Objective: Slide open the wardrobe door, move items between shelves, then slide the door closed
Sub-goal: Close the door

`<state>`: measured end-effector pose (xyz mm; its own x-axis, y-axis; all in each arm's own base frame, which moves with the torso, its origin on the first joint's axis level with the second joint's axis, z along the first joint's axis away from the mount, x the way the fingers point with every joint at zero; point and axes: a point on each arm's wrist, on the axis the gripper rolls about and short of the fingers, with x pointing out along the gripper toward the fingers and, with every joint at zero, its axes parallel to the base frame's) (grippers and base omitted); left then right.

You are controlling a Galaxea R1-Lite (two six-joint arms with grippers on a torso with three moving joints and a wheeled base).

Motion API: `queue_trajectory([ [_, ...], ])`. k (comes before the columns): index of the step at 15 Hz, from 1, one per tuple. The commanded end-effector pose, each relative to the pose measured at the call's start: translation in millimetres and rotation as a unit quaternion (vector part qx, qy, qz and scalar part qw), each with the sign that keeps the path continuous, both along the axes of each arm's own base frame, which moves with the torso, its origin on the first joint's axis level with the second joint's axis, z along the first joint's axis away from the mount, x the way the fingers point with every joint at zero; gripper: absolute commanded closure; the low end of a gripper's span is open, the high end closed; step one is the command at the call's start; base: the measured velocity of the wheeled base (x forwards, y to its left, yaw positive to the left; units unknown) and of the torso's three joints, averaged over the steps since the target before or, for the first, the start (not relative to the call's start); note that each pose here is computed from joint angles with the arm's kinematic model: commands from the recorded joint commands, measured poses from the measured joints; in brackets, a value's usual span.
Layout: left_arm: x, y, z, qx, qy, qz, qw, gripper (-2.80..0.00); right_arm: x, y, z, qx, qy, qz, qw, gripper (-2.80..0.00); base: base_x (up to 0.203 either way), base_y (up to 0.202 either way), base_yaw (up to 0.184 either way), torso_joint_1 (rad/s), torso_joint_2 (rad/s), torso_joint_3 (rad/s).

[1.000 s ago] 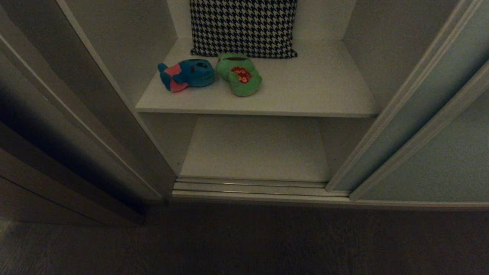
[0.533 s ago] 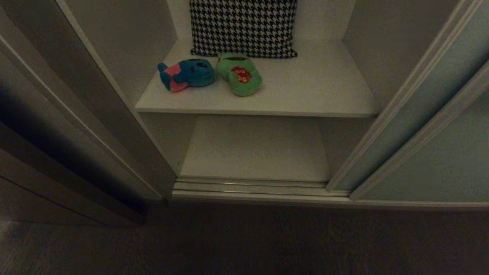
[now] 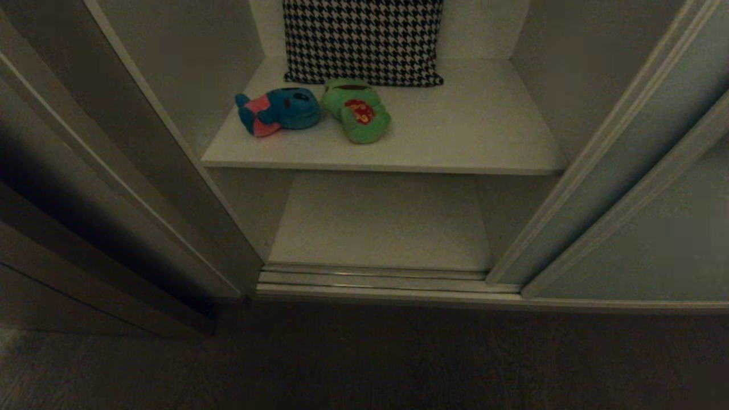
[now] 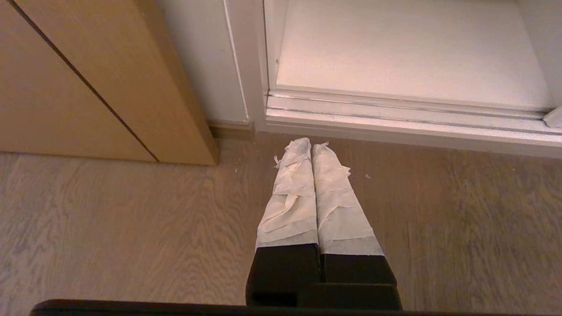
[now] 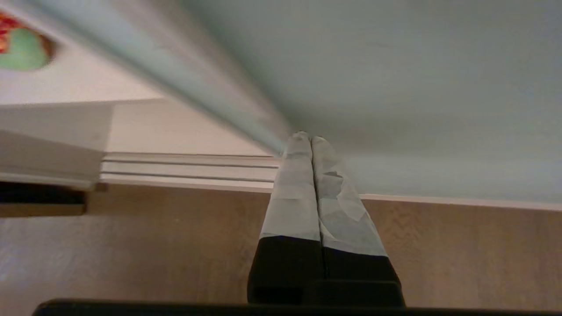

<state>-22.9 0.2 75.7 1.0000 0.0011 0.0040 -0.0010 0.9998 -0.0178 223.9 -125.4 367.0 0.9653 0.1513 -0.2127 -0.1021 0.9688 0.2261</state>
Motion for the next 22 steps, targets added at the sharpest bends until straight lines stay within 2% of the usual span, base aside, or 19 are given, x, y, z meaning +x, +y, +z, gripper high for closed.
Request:
queue_trajectory([
  [1, 0, 0, 0, 0.000, 0.000, 0.000, 1.0000, 0.00, 2, 0, 1, -0.008, -0.005, -0.015, 1.000, 0.00, 0.000, 0.000, 0.000, 0.000, 0.00, 0.000],
  [7, 0, 0, 0, 0.000, 0.000, 0.000, 1.0000, 0.00, 9, -4, 0, -0.016, -0.015, -0.018, 1.000, 0.00, 0.000, 0.000, 0.000, 0.000, 0.00, 0.000],
  [10, 0, 0, 0, 0.000, 0.000, 0.000, 1.0000, 0.00, 13, 5, 1, -0.018, -0.016, -0.006, 1.000, 0.00, 0.000, 0.000, 0.000, 0.000, 0.00, 0.000],
  [18, 0, 0, 0, 0.000, 0.000, 0.000, 1.0000, 0.00, 12, 46, 2, -0.005, -0.014, 0.040, 0.999, 0.00, 0.000, 0.000, 0.000, 0.000, 0.00, 0.000],
  [22, 0, 0, 0, 0.000, 0.000, 0.000, 1.0000, 0.00, 9, 90, 2, -0.006, -0.012, 0.108, 0.994, 0.00, 0.000, 0.000, 0.000, 0.000, 0.00, 0.000],
])
